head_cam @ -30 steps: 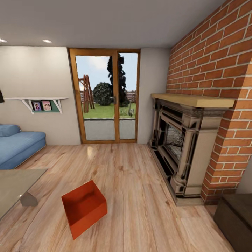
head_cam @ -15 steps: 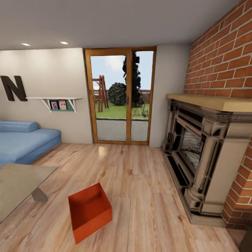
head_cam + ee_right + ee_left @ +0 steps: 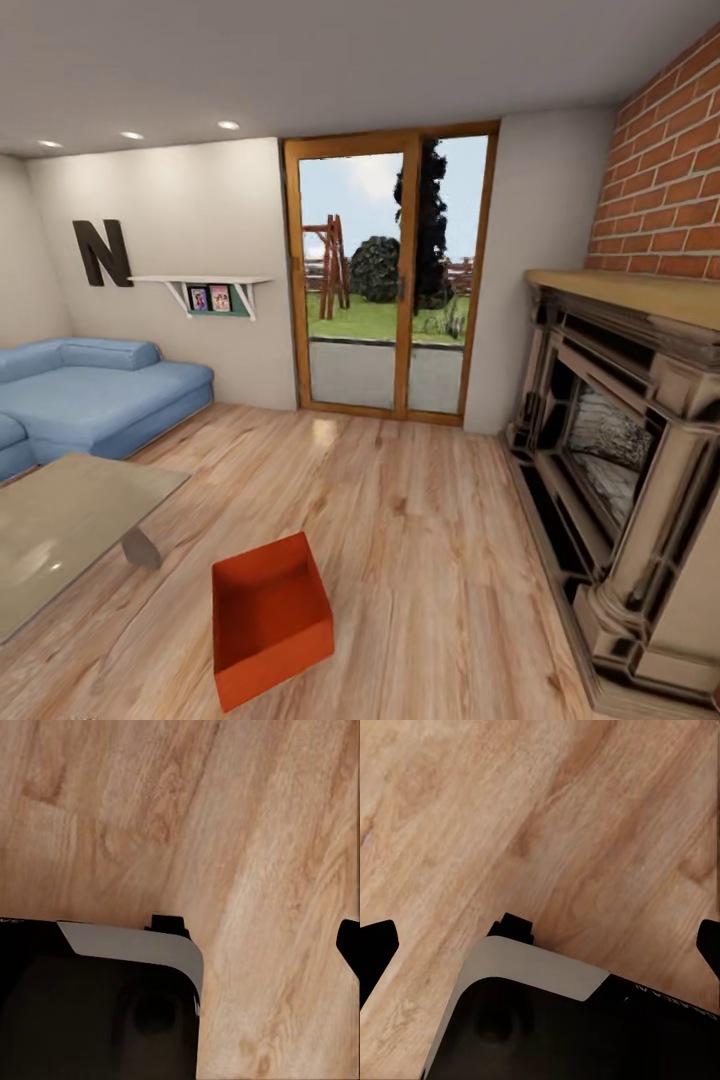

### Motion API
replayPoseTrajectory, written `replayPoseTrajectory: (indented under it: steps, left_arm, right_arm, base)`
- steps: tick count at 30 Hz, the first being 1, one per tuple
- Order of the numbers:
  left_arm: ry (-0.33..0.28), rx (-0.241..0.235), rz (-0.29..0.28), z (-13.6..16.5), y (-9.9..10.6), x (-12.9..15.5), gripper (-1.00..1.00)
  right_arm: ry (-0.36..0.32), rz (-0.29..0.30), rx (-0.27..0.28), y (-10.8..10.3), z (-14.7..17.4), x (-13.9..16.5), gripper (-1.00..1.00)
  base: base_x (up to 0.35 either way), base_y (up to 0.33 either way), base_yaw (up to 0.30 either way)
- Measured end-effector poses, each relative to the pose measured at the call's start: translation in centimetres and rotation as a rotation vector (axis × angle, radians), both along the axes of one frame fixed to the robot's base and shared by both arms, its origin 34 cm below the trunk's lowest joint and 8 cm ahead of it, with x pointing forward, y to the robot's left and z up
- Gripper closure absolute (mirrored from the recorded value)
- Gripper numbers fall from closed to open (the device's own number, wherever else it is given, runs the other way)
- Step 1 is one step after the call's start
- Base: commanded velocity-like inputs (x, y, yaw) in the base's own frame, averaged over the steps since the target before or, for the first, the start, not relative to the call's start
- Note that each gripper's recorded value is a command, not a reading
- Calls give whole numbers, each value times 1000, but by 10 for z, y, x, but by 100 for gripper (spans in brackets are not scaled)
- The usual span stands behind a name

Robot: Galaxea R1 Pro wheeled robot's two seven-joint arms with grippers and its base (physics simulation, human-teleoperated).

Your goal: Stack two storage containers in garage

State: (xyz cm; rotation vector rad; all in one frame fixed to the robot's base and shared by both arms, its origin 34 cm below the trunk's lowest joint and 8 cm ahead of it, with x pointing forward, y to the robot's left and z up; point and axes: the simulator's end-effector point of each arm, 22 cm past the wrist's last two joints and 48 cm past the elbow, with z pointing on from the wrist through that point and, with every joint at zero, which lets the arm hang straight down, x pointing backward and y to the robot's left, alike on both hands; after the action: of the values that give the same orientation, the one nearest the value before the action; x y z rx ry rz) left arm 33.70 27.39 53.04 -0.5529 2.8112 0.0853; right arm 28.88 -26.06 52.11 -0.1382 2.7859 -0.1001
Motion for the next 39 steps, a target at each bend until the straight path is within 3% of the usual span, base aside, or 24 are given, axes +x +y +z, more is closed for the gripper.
replayPoseTrajectory:
  steps: [28,39]
  left_arm:
    - [-9,4,2,1,1,2,-100]
    - [-13,6,8,1,3,3,-100]
  right_arm:
    - [0,0,0,0,0,0,-100]
    - [1,6,5,1,0,0,-100]
  base:
    - [269,-194,269]
    - [56,-32,269]
